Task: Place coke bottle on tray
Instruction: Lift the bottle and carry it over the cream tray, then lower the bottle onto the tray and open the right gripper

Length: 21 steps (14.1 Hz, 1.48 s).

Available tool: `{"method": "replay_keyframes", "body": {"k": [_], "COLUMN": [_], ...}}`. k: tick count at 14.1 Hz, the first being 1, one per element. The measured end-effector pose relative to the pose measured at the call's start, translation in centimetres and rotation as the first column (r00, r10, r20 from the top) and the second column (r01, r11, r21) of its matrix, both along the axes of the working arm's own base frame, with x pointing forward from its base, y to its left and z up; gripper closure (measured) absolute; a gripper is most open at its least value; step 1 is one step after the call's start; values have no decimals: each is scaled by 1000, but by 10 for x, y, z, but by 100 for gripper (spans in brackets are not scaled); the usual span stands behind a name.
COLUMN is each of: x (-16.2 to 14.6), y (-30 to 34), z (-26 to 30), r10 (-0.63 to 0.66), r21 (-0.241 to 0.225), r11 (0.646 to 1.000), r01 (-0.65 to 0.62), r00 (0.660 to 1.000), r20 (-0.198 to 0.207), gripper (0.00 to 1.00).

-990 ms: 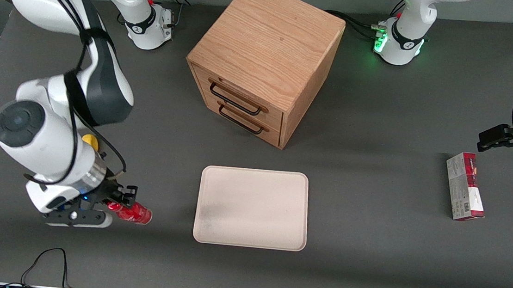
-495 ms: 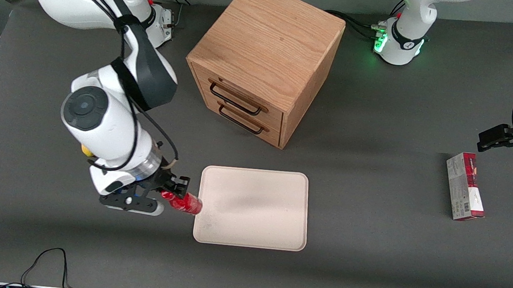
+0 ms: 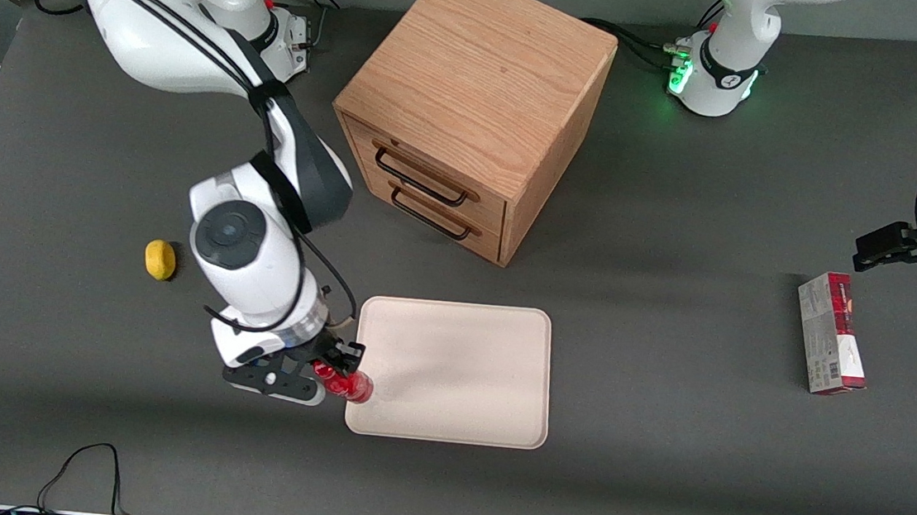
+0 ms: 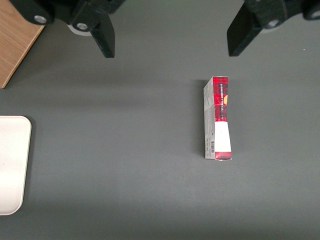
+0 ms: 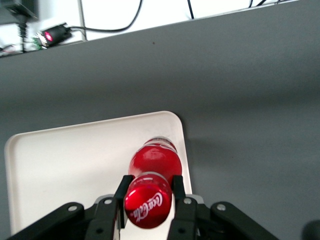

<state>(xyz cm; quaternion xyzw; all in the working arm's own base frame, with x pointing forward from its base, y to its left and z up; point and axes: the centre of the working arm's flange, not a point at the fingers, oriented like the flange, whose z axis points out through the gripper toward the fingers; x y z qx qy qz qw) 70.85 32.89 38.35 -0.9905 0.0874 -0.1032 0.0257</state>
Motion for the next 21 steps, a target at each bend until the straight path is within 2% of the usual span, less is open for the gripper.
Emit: {"method": "replay_keyframes", "body": {"k": [10,14,15,17,20,21], "x": [7,9,9,10,7,5], "y": [12,11,11,13,19,21], "z": [-70,-78,-77,-74,-62,-51], "r10": [19,19,22,34,45,49], "r21": [8,9,4,-3,-4,-5], "r11": [1000,1000,1000,999,999,999], "r01": [-19,-19,-22,-33,-45,-49], "r00": [1000,1000,1000,998,997,996], "r20": [10,12,18,44,62,71], "gripper": [63,63,58,39,7,0]}}
